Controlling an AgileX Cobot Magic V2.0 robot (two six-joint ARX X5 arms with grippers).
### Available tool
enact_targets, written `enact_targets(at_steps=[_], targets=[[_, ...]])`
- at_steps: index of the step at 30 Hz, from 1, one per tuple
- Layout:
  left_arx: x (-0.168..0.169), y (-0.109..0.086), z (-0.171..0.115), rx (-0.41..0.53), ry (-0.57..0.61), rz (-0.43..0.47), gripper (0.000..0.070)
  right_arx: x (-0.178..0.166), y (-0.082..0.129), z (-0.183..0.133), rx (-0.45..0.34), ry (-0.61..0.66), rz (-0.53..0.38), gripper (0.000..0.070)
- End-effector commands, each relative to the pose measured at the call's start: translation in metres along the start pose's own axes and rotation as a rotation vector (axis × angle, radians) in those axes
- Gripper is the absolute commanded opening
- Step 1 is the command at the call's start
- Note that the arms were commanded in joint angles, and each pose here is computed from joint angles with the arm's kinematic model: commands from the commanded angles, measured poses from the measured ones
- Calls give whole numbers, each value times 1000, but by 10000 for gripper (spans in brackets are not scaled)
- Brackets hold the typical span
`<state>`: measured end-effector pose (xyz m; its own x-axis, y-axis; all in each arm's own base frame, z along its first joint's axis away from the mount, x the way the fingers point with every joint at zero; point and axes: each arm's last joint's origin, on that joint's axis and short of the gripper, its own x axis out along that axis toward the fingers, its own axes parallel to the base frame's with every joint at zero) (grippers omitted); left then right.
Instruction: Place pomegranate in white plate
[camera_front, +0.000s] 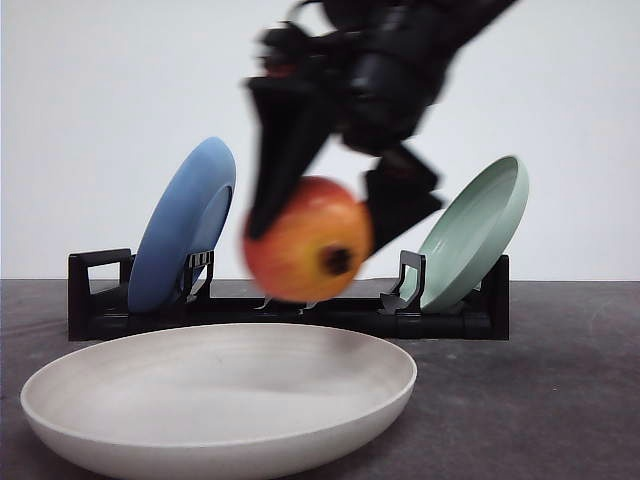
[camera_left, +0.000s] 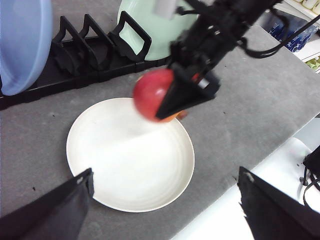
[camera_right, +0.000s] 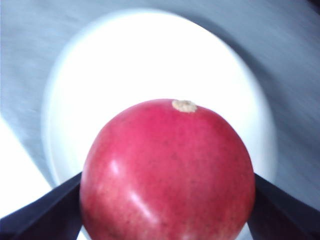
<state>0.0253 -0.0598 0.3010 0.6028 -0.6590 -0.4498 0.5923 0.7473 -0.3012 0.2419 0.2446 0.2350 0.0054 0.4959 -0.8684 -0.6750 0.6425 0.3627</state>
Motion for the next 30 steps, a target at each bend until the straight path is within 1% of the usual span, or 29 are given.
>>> enact_targets(at_steps=[1, 6, 7, 10, 12, 14, 15, 17, 21, 23, 25, 27, 29, 30], targets=[[-1, -2, 1, -6, -5, -13, 555, 15, 5, 6, 5, 29, 7, 419], [-1, -1, 1, -3, -4, -9, 555, 43, 12, 6, -11, 81, 8, 421], [-1, -1, 1, -3, -3, -9, 555, 47, 13, 5, -12, 94, 9, 428], [-1, -1, 1, -4, -4, -9, 555, 57, 11, 3, -8, 123, 5, 478], [-1, -1, 1, -4, -4, -9, 555, 61, 12, 2, -8, 138, 8, 536], [-1, -1, 1, -4, -4, -9, 555, 61, 14, 2, -12, 139, 9, 661], [-1, -1, 1, -4, -4, -9, 555, 62, 15, 2, -14, 140, 11, 700], [-1, -1, 1, -4, -4, -9, 555, 60, 16, 2, -22, 142, 21, 700], [-1, -1, 1, -4, -4, -9, 555, 42, 17, 1, -64, 176, 13, 700], [-1, -1, 1, -4, -4, -9, 555, 24, 17, 0, -72, 167, 8, 700], [-1, -1, 1, -4, -4, -9, 556, 4, 17, -1, -73, 129, 6, 700], [-1, -1, 1, -4, -4, -9, 555, -24, 18, -4, -70, 74, -4, 700], [-1, -1, 1, -4, -4, -9, 555, -53, 20, -11, -67, 22, -33, 700], [-1, -1, 1, -4, -4, -10, 555, -70, 21, -17, -64, -5, -63, 700]])
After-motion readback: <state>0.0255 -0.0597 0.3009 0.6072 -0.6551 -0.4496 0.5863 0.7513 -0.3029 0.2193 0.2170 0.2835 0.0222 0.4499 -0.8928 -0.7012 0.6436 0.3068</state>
